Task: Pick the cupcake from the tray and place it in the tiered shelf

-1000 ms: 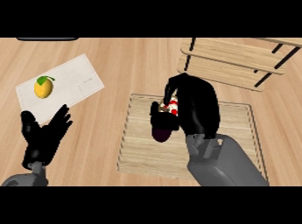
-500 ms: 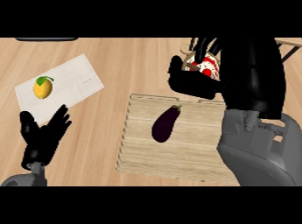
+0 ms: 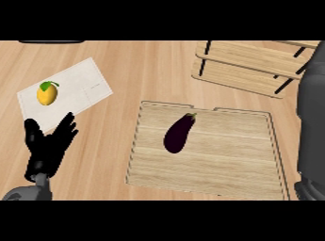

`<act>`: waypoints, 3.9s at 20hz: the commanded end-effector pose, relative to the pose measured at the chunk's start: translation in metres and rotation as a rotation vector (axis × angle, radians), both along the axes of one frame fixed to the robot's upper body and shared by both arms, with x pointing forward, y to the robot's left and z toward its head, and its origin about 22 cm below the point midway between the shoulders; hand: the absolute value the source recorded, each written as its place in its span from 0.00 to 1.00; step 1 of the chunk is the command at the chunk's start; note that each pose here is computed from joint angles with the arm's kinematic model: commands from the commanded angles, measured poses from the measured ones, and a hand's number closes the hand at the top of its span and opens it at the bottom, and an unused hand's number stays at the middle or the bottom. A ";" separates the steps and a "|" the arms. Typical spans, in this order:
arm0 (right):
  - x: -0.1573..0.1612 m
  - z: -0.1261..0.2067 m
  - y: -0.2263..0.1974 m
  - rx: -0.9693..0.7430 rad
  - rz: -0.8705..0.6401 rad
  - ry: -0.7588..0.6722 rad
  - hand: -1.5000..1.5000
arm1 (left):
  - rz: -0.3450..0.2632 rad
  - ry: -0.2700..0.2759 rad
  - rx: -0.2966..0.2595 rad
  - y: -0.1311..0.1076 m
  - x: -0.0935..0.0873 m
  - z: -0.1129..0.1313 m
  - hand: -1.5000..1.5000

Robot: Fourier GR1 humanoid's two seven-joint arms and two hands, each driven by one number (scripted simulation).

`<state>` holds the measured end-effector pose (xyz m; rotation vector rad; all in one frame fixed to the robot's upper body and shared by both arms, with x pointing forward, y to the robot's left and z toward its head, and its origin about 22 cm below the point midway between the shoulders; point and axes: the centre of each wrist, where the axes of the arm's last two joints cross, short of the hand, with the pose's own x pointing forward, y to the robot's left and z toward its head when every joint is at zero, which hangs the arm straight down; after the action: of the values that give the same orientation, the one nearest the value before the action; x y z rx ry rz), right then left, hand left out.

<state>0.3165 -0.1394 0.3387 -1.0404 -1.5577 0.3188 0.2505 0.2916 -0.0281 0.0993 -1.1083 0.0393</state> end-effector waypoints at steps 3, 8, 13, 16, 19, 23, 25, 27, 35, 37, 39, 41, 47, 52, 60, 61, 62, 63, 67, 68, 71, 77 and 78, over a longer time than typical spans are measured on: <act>0.035 0.032 -0.045 0.001 -0.089 0.036 1.00 | -0.007 -0.001 -0.009 0.002 -0.002 0.000 0.50; 0.061 0.041 -0.083 0.008 -0.041 0.088 1.00 | -0.003 -0.003 -0.017 0.002 0.007 0.005 0.50; 0.085 0.005 -0.095 -0.075 -0.019 0.142 1.00 | -0.017 -0.023 0.009 0.001 0.010 0.005 0.50; 0.103 0.006 -0.078 -0.106 -0.036 0.146 1.00 | -0.012 -0.018 0.003 0.015 0.005 0.004 0.50; 0.111 -0.012 -0.088 -0.121 -0.038 0.141 1.00 | -0.014 0.000 -0.003 0.009 -0.010 -0.004 0.50; 0.119 -0.015 -0.112 -0.081 -0.044 0.129 1.00 | -0.014 -0.012 -0.016 -0.011 0.008 0.013 0.50; 0.132 -0.017 -0.105 -0.126 -0.054 0.144 1.00 | -0.020 -0.008 -0.012 0.010 0.018 0.005 0.50; 0.137 -0.025 -0.112 -0.102 -0.067 0.142 1.00 | -0.027 -0.014 0.005 0.014 0.004 0.004 0.50; 0.136 -0.013 -0.123 -0.124 0.009 0.096 1.00 | -0.019 -0.016 -0.004 -0.014 0.007 -0.004 0.50; 0.143 -0.039 -0.124 -0.119 0.015 0.100 1.00 | -0.025 0.005 -0.010 0.007 0.005 0.006 0.50; 0.144 -0.031 -0.122 -0.122 0.022 0.087 1.00 | -0.026 -0.013 -0.006 -0.010 0.004 0.002 0.50; 0.149 -0.046 -0.121 -0.149 0.000 0.117 1.00 | -0.012 -0.020 -0.011 -0.021 0.010 0.005 0.50; 0.145 -0.026 -0.130 0.045 -0.079 0.042 0.00 | -0.020 -0.006 -0.020 -0.007 -0.008 -0.003 0.50; 0.145 -0.034 -0.137 0.212 -0.096 -0.068 0.00 | -0.015 -0.004 -0.014 -0.005 0.004 0.002 0.50; 0.135 -0.004 -0.140 0.499 -0.037 -0.196 0.00 | -0.020 0.002 -0.006 -0.014 -0.005 0.004 0.50; 0.132 0.005 -0.153 0.545 -0.034 -0.205 0.00 | -0.027 -0.017 -0.006 0.003 -0.001 0.010 0.50; 0.127 0.017 -0.164 0.544 -0.083 -0.235 0.00 | -0.018 -0.006 -0.015 -0.011 0.001 -0.001 0.50; 0.126 0.015 -0.171 0.533 -0.140 -0.265 0.00 | -0.005 -0.012 -0.009 0.002 -0.004 -0.008 0.50; 0.114 0.010 -0.200 0.483 -0.250 -0.358 0.00 | -0.001 -0.003 0.007 -0.005 -0.008 -0.008 0.50; 0.115 0.009 -0.198 0.483 -0.294 -0.344 0.00 | -0.004 0.017 -0.004 0.002 -0.006 -0.005 0.50; 0.097 0.016 -0.237 0.547 -0.385 -0.408 0.00 | 0.010 -0.007 0.005 -0.001 -0.008 0.001 0.50; 0.054 0.034 -0.283 0.653 -0.415 -0.436 0.00 | 0.023 0.008 0.002 -0.009 -0.001 -0.002 0.50; 0.042 0.022 -0.301 0.655 -0.379 -0.445 0.00 | 0.026 0.002 -0.002 0.017 -0.002 0.000 0.50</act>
<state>0.3881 -0.4076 0.3627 -0.9087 -1.6178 -0.6511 0.2463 0.2961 -0.0294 0.1049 -1.1070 0.0570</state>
